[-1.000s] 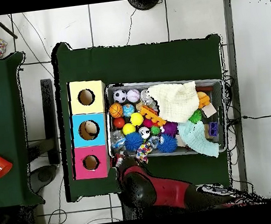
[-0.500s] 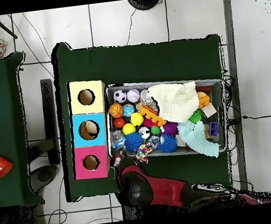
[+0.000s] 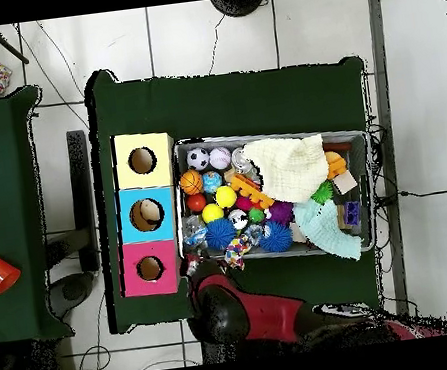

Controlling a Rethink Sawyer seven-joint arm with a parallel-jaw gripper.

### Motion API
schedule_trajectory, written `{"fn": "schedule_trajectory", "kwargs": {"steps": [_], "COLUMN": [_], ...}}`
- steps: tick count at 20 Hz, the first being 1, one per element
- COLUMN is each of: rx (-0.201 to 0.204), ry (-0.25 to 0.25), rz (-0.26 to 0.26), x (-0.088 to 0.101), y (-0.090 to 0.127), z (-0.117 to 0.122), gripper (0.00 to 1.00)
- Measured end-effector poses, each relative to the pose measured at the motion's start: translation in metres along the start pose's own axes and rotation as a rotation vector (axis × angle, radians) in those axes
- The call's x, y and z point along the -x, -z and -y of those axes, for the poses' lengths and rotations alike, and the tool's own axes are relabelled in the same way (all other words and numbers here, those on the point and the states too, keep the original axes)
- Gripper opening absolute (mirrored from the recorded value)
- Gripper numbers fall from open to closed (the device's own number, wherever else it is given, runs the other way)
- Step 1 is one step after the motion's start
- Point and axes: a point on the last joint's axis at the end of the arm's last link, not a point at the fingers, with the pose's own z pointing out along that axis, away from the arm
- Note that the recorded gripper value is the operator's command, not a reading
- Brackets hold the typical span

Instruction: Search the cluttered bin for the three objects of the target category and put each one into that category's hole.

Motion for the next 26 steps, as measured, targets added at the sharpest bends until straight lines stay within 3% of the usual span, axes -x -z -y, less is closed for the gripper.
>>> {"fn": "schedule_trajectory", "kwargs": {"steps": [12,16,26], "rx": [-0.022,-0.033,-0.05], "ry": [-0.019,-0.04,-0.034], "rz": [0.14,0.154,0.139], "x": [0.004,0.001,-0.009], "y": [-0.002,-0.005,-0.008], "z": [-0.001,0.001,0.005], "gripper": [1.0,1.0,1.0]}}
